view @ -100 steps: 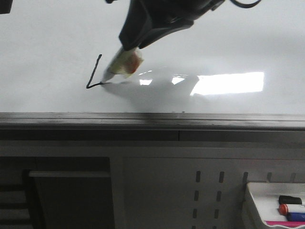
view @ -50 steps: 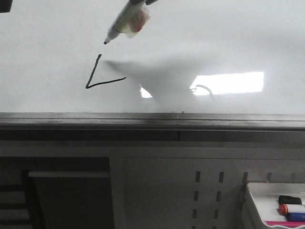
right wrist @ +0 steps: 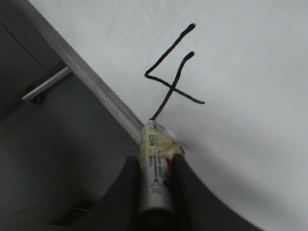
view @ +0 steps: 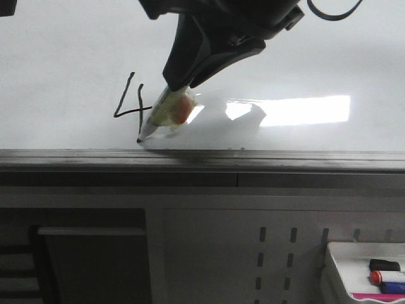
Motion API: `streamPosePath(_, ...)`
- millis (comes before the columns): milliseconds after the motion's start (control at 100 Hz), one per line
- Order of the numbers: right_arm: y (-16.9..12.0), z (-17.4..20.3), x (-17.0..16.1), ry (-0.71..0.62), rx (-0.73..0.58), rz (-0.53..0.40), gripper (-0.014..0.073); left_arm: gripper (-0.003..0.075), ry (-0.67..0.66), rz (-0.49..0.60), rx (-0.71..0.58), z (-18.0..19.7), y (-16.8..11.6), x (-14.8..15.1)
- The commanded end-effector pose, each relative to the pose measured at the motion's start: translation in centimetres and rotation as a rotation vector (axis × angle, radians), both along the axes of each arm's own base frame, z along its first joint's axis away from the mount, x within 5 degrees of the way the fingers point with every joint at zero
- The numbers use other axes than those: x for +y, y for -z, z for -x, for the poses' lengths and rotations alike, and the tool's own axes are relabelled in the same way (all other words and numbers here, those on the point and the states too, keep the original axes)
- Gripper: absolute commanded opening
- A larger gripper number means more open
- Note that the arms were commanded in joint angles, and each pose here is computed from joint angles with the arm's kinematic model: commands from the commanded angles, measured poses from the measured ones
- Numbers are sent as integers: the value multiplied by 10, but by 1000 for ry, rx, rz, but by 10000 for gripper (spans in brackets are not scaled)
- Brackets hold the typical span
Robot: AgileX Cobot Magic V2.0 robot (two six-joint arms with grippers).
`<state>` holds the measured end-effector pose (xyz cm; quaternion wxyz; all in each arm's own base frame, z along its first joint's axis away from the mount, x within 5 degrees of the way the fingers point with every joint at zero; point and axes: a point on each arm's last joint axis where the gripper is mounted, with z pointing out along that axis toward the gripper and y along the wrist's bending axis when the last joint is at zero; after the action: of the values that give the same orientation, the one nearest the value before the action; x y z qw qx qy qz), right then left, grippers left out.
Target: Write number 4 on whiteboard
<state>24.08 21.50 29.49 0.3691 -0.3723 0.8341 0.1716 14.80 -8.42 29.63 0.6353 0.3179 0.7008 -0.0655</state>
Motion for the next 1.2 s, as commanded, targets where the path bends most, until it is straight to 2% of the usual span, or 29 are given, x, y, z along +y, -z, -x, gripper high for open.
streamPosePath(0, -22, 1, 0, 1, -97, -57, -64, 418, 22, 73, -76, 0, -17, -3)
streamPosePath(130, -39, 12, 2, -39, -125, -73, -64, 418, 63, 51, -58, -1, -12, -11)
streamPosePath(320, -56, 30, 9, -135, -112, -35, -64, 418, 279, -162, -68, 2, 9, -46)
streamPosePath(430, -61, 35, 11, -166, -87, -17, -64, 418, 329, -210, -30, 0, 22, -59)
streamPosePath(540, -65, 43, 15, -194, -91, -22, -64, 418, 344, -228, 7, -7, 33, -66)
streamPosePath(670, -65, 49, 20, -223, -86, -19, -64, 417, 382, -201, 3, -11, 39, -75)
streamPosePath(950, -64, 50, 20, -225, -80, -13, -64, 413, 351, -173, 53, -14, 43, -75)
streamPosePath(1000, -64, 50, 20, -225, -79, -13, -64, 380, 350, -170, 55, -14, 43, -75)
streamPosePath(1040, -64, 50, 20, -225, -79, -13, -64, 321, 343, -159, 62, -14, 43, -75)
streamPosePath(1090, -64, 50, 20, -225, -79, -13, -64, 212, 339, -152, 67, -14, 43, -75)
streamPosePath(1170, -64, 50, 20, -226, -79, -13, -64, -9, 339, -152, 67, -14, 43, -75)
streamPosePath(1190, -64, 50, 20, -226, -79, -13, -64, -17, 339, -152, 67, -14, 43, -75)
